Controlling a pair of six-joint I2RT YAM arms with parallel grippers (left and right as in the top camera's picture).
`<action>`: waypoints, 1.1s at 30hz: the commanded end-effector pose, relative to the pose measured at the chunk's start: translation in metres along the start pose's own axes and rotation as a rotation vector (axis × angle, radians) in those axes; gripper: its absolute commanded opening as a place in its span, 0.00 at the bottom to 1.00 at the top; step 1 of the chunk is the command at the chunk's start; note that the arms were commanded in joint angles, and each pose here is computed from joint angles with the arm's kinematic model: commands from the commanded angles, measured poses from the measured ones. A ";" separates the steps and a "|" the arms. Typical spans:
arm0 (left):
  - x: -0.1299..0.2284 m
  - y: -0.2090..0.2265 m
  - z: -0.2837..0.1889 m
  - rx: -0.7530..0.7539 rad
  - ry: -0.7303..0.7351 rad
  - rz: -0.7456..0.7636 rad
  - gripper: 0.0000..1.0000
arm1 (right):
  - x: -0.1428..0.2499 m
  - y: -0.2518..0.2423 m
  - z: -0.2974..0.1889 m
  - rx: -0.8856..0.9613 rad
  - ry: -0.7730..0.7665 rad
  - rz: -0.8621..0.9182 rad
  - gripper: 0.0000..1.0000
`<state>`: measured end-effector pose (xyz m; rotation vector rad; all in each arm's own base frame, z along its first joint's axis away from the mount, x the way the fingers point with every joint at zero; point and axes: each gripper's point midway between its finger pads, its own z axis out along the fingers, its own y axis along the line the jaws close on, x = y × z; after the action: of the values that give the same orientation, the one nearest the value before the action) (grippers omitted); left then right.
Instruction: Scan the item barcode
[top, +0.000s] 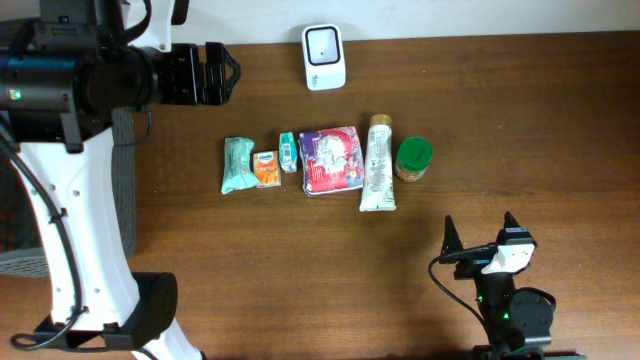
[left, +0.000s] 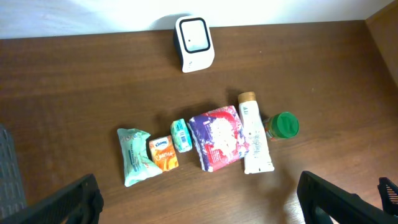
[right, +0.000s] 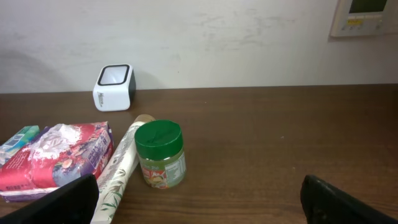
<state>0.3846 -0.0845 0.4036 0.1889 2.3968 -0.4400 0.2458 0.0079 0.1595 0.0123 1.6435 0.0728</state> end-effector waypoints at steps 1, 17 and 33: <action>0.000 0.003 -0.004 -0.026 -0.008 0.026 0.99 | 0.003 0.000 0.000 -0.001 0.004 0.007 0.99; 0.013 0.026 0.016 -0.115 0.081 -0.035 0.99 | 0.003 0.000 0.000 -0.001 0.004 0.007 0.99; 0.039 0.049 0.083 -0.123 0.270 -0.084 0.99 | -0.188 0.095 -0.117 -0.607 -0.816 -0.049 0.99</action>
<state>0.4138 -0.0688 0.3101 0.1060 2.6914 -0.3226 0.1643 0.1081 0.3064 -0.5354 0.9293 0.4939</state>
